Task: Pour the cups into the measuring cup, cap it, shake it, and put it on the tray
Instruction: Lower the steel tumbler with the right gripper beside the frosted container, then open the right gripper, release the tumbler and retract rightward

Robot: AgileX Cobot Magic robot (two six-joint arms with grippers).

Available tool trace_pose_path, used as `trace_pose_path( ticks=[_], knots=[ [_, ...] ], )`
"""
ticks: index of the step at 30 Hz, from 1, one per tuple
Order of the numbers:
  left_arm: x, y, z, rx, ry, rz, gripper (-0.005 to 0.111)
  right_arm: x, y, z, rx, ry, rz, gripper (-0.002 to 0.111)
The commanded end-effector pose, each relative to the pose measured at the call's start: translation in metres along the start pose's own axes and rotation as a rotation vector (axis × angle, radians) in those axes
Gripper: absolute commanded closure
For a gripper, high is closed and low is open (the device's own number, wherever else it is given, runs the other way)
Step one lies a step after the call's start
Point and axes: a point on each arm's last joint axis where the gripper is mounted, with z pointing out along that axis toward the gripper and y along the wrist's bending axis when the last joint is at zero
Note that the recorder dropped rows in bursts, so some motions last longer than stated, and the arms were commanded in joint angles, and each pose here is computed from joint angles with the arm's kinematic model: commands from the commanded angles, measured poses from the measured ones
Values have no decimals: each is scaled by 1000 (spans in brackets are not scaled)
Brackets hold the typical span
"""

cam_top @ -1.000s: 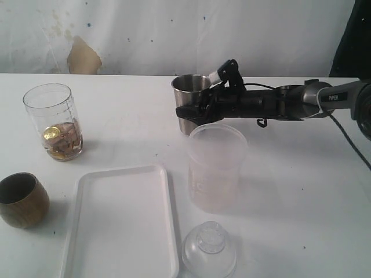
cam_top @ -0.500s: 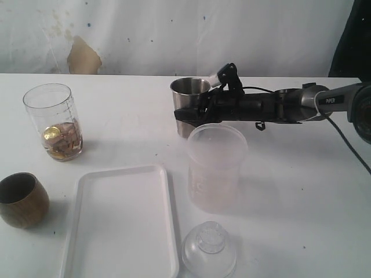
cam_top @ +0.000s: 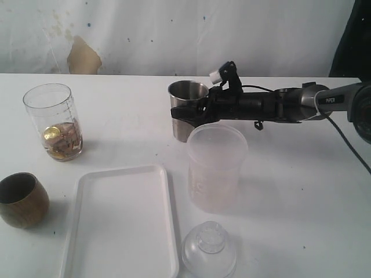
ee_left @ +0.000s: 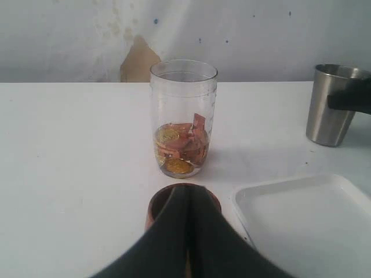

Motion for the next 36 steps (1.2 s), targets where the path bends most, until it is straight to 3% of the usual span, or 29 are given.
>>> trace_pose_path(
  ticks=[1, 9, 17, 27, 33, 36],
  knots=[
    [1, 0, 0, 3, -10, 6, 107, -6, 2, -1, -25, -4, 3, 26],
    [1, 0, 0, 3, -10, 6, 107, -4, 6, -2, -56, 57, 29, 17],
    [1, 0, 0, 3, -10, 6, 107, -3, 8, -10, -77, 163, 59, 17],
    [1, 0, 0, 3, -10, 6, 107, 5, -8, -37, -31, 266, 132, 17],
    [1, 0, 0, 3, -10, 6, 107, 0, -15, -54, 16, 340, 143, 21],
    [1, 0, 0, 3, -10, 6, 107, -8, -18, -68, 74, 400, 151, 30]
  ],
)
